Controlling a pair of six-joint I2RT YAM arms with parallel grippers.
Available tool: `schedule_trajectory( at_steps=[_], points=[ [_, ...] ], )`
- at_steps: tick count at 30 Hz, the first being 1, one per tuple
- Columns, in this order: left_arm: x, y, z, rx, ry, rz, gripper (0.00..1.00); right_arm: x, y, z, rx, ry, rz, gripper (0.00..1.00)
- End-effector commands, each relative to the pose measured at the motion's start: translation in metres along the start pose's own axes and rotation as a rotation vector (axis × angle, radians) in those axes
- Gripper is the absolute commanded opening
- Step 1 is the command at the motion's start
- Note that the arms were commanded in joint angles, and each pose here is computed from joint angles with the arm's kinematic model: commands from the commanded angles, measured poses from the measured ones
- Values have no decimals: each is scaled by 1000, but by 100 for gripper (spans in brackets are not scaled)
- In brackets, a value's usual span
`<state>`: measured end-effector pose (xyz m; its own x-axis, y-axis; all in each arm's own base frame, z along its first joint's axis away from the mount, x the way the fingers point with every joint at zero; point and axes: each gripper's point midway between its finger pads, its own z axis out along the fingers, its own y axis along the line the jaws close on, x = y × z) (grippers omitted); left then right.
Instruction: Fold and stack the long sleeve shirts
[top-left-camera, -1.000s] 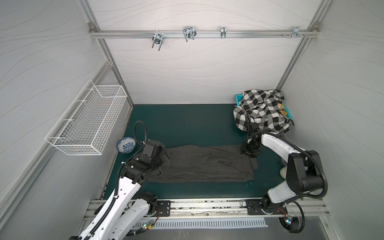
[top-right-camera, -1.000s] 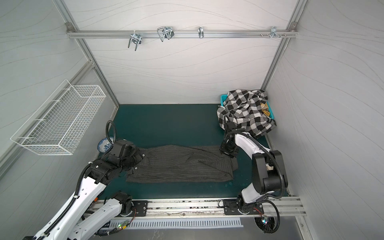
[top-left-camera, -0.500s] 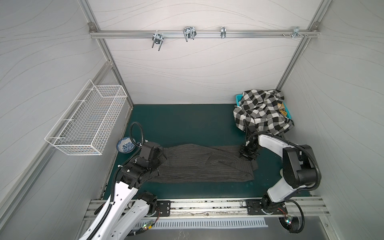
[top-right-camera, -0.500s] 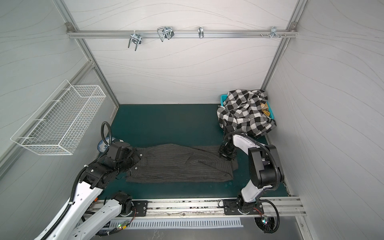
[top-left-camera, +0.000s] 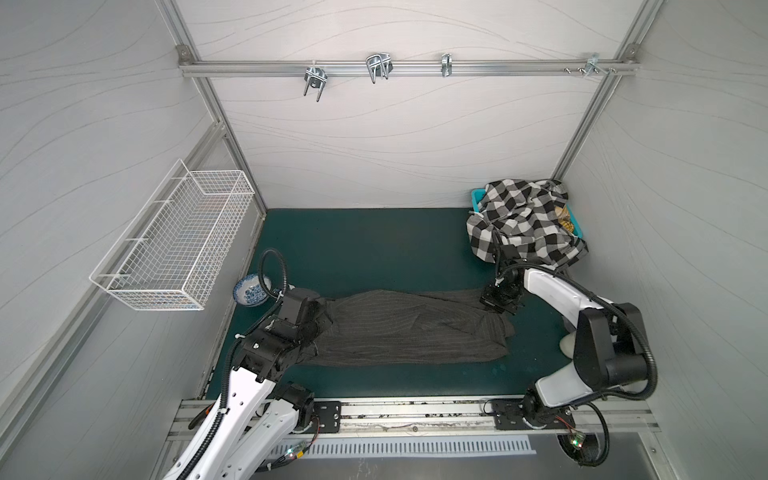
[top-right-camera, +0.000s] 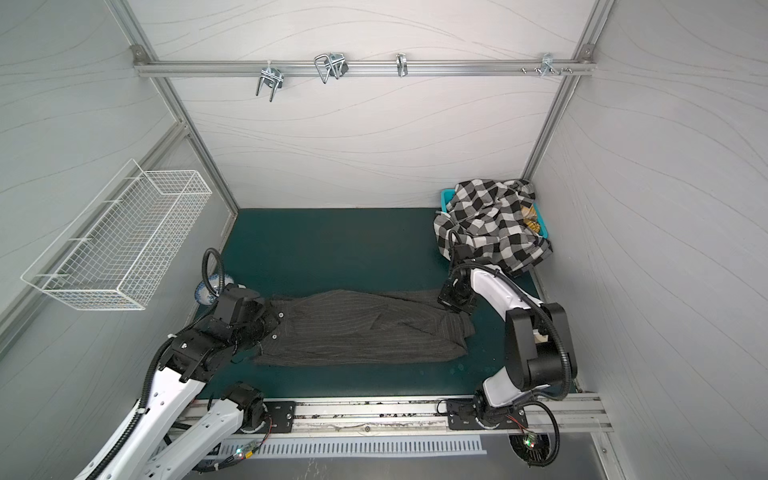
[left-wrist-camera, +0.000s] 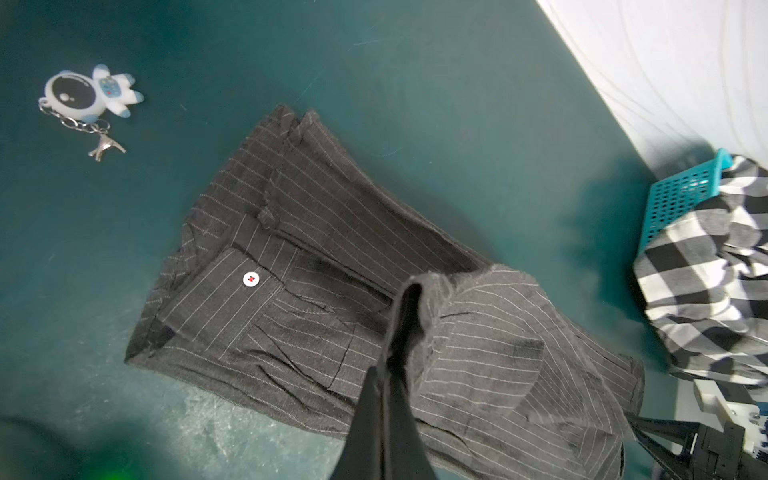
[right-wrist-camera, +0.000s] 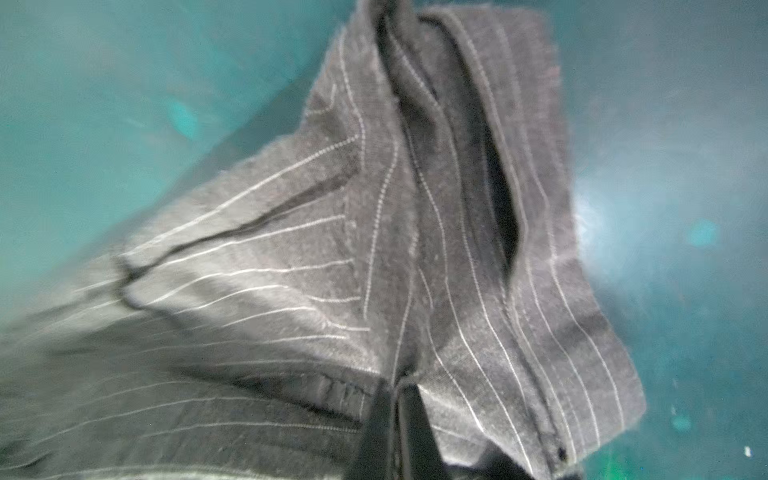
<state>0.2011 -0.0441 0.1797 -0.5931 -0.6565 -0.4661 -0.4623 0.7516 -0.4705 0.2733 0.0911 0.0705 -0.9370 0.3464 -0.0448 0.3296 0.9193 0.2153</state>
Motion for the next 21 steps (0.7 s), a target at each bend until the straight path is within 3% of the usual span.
schedule_trajectory(
  at_steps=[1,6,13,21],
  points=[
    [-9,-18,-10,71,-16,2,0,9,-6,-2,25,41,-7,27],
    [5,-20,6,73,54,5,0,15,-4,16,-7,79,22,48],
    [-1,-23,2,81,26,21,0,6,-3,24,-3,68,49,41],
    [0,-24,1,93,35,21,0,-6,5,23,-54,50,132,46]
  ],
)
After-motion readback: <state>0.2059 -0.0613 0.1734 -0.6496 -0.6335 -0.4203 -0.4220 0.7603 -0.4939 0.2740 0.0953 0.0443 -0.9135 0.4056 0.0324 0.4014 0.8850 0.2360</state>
